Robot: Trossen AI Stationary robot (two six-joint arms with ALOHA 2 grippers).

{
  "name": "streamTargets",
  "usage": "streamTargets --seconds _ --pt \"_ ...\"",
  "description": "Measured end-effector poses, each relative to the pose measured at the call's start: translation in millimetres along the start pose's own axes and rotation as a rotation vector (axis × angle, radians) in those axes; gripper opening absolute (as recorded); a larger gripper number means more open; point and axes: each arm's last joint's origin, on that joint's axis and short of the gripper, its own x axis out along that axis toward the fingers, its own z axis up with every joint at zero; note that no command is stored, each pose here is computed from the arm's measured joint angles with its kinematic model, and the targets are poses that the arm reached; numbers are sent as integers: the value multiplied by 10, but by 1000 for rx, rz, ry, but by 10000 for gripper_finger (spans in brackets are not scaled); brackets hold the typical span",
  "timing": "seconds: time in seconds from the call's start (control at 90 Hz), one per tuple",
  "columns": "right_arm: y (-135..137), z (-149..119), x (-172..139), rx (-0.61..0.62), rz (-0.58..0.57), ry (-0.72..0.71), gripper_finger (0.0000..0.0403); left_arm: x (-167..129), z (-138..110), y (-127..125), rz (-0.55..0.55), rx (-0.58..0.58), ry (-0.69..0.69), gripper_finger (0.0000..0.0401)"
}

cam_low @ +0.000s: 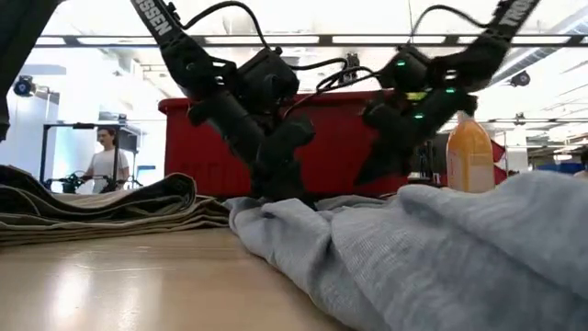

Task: Fold laundry
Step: Fold the gray shirt

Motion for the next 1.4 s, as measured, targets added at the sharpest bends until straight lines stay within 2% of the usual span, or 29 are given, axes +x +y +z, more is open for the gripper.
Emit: streamTargets --seconds 0.111,0.256,0.511,0.633,0.689,0.789,0.844,0.922,1.1,1.233,1.4 --pt "-29 -237 -130 52 42 14 0 0 -4 0 0 5 2 0" --pt "62 -347 -179 38 134 30 0 0 -2 0 0 6 -1 0" --pt "162 -573 31 36 165 177 0 0 -1 0 -1 6 -2 0" --pt "207 -566 118 33 217 195 0 0 0 0 -1 6 -3 0" --pt "214 -554 130 30 191 188 0 0 -3 1 -1 6 0 0" --pt "173 -498 125 43 16 131 0 0 -11 2 1 5 9 0" --pt "164 -471 127 41 -14 119 0 0 -15 2 1 5 12 0" --pt "210 -471 134 22 66 152 0 0 -20 0 -7 4 19 0" --pt "418 -595 114 -32 352 295 0 0 -20 -3 -17 4 20 0" --pt "485 -598 80 -37 380 302 0 0 -20 -5 -19 5 20 0" --pt "545 -398 -102 -42 409 172 0 -21 -32 -11 -37 27 45 0"
